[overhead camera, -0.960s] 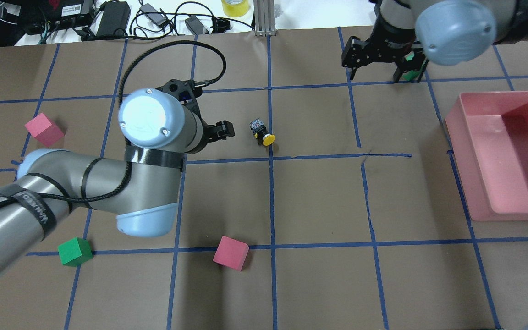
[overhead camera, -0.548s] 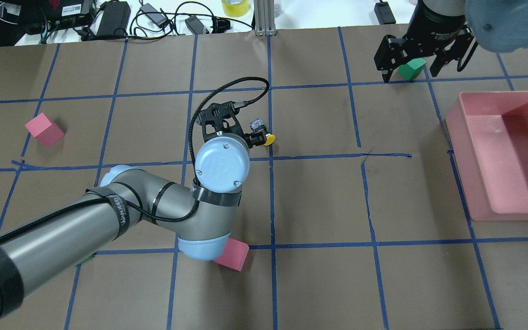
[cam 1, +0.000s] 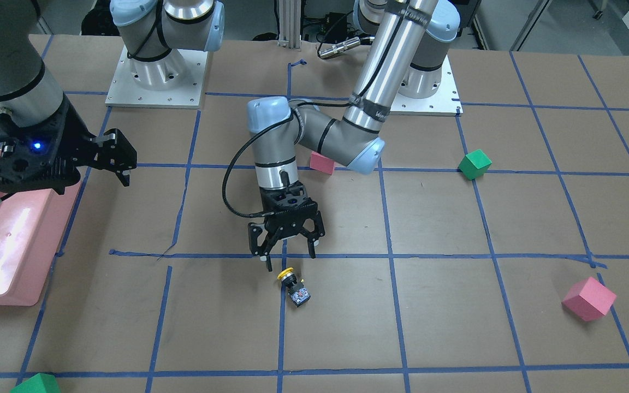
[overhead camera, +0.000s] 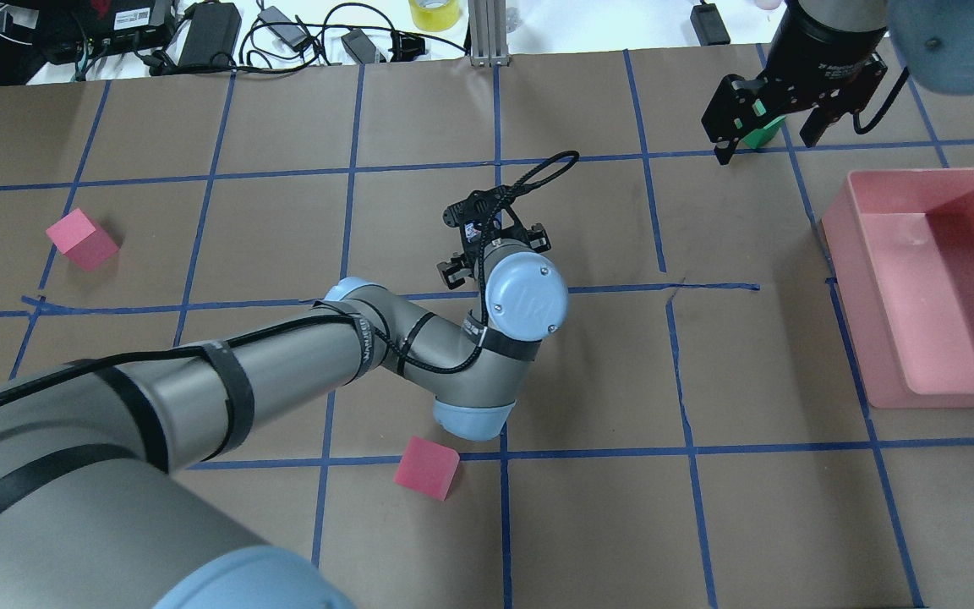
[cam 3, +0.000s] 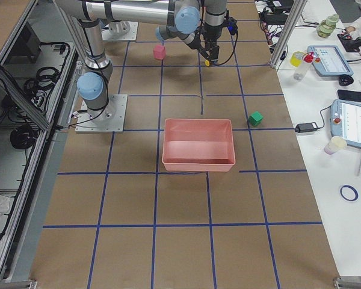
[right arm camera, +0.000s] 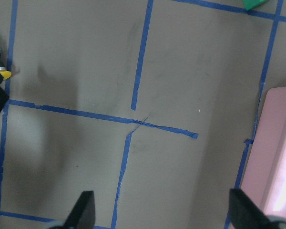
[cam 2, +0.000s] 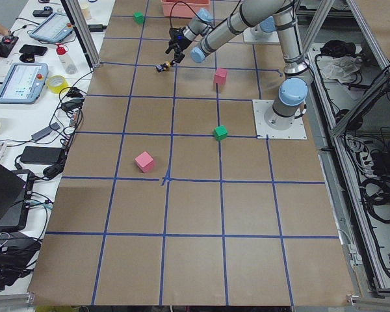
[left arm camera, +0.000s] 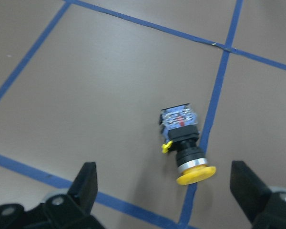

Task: Align button upright
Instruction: 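Reach the left gripper to the lying switch while the right arm withdraws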

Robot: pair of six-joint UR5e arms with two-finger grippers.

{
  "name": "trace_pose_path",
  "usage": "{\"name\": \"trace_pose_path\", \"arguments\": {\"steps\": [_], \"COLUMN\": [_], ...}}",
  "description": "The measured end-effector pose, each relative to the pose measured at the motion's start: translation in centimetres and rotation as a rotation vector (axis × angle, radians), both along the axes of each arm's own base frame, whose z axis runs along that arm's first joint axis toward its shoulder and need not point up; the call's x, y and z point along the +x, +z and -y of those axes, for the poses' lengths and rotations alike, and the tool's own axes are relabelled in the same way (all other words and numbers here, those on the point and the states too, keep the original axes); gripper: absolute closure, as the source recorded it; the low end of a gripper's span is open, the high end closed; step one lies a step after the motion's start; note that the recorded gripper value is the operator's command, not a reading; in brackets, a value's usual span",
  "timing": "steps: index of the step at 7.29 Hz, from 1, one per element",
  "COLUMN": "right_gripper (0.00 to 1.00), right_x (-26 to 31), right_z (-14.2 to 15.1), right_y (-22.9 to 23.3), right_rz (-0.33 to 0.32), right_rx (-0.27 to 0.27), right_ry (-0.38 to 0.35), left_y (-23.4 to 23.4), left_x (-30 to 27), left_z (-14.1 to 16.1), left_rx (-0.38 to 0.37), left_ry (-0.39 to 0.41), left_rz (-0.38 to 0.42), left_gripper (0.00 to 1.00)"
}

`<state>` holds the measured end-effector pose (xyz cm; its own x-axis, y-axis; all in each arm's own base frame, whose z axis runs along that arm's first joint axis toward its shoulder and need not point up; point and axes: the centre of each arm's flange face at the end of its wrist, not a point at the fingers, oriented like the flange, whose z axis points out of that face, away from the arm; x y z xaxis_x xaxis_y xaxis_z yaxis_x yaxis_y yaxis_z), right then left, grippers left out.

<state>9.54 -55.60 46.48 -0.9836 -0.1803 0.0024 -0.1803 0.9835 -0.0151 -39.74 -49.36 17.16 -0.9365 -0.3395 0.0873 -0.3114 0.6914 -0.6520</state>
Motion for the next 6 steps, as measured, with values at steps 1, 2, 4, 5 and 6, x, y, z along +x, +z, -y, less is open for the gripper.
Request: {"name": "trace_pose_path", "arguments": {"steps": [1,2,4,5,6], "right_gripper": [0.00,0.00,0.00,0.00,0.00], "right_x": [0.1,0.0,-0.6,-0.6,-0.5], "right_z": [0.0,0.0,0.0,-0.1,-0.3], "right_y": [0.1,0.1,0.1,-0.4,-0.9], "right_rz": [0.012,0.012,-0.017,-0.023,-0.027], "right_rx": [-0.002,-0.002,0.001,0.016,0.031], "right_ry": [0.001,-0.001,-0.007,-0.006,-0.003], "left_y": [-1.8,-3.1,-4.0,-3.9,-3.8], "left_x": [-1.1,-1.5,-1.4,-1.4,-1.4], "left_z": [0.4,0.5,0.5,0.5,0.4], "left_rx": [0.001,0.003,0.001,-0.001,-0.002], "left_ry": [0.005,0.009,0.019,0.020,0.020], "left_rz": [0.024,0.047,0.080,0.085,0.087], "left_gripper": [0.02,0.17,0.70,0.79,0.89]}}
